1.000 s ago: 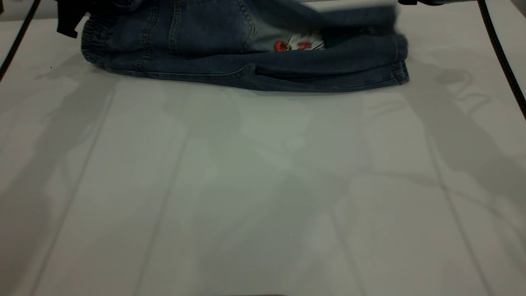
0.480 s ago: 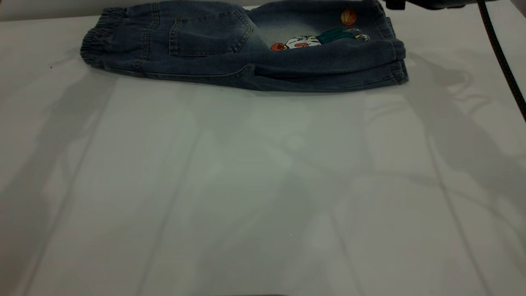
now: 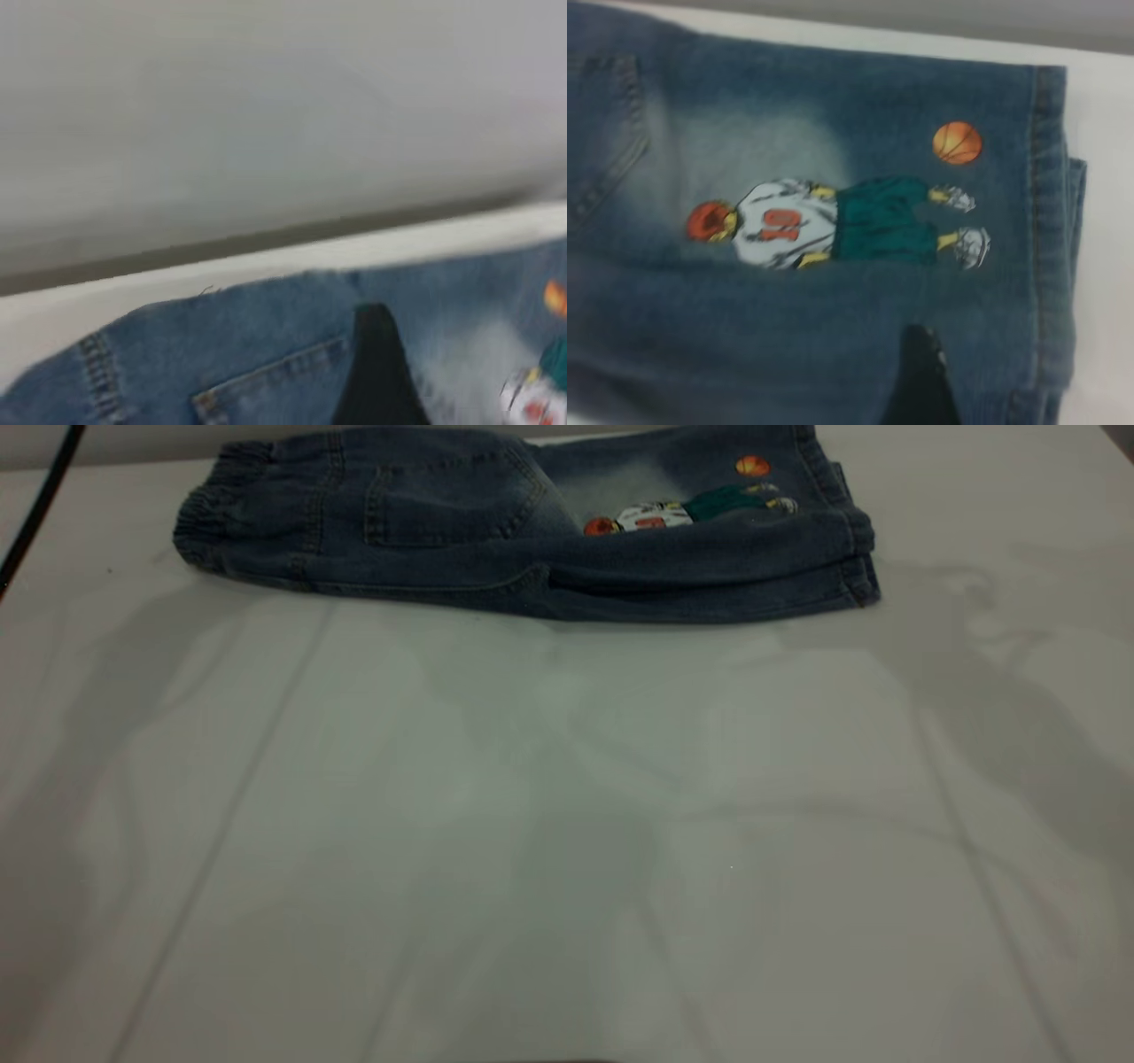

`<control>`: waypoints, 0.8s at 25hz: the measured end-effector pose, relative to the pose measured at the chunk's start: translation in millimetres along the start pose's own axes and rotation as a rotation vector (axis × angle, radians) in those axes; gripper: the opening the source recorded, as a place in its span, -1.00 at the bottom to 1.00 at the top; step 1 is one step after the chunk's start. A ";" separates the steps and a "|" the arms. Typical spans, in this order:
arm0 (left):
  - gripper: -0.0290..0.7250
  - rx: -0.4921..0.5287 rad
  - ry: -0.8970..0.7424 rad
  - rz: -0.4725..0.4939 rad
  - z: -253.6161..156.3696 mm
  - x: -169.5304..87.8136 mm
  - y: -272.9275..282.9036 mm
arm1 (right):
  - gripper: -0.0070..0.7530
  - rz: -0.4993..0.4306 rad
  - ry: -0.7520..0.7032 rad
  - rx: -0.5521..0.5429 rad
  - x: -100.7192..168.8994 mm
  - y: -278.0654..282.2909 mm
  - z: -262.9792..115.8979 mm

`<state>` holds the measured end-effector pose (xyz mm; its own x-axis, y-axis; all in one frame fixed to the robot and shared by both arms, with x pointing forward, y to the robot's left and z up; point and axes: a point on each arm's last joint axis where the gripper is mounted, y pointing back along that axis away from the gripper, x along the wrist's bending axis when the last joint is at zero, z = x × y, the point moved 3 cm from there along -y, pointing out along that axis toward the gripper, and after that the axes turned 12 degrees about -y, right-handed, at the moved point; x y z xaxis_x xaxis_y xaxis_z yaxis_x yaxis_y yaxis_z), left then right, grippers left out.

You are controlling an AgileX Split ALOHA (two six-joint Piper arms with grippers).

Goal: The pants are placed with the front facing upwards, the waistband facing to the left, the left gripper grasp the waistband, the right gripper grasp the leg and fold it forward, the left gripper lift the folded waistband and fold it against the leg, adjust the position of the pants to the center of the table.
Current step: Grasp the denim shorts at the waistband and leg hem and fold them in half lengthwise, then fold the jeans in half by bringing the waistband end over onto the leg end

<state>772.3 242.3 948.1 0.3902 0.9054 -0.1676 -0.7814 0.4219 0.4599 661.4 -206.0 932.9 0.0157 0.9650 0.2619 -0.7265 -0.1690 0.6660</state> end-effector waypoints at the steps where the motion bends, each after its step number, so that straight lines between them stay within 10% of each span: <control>1: 0.28 0.019 -0.051 -0.005 2.3 -2.0 4.2 | 0.24 0.000 0.006 0.026 2.1 2.5 2.3; 14: 0.28 0.396 -0.188 0.204 -6.4 28.5 55.0 | 0.24 -0.001 0.039 0.283 20.4 24.7 23.8; 20: 0.28 0.344 -0.020 0.347 -4.2 58.5 65.4 | 0.24 0.047 0.081 0.282 36.5 23.7 23.0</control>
<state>742.0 323.1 964.7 0.1467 0.9873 0.0618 -0.6617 0.0515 0.7480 660.6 -179.3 974.2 -0.0767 0.9657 0.2480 -0.5056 -0.2520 0.8252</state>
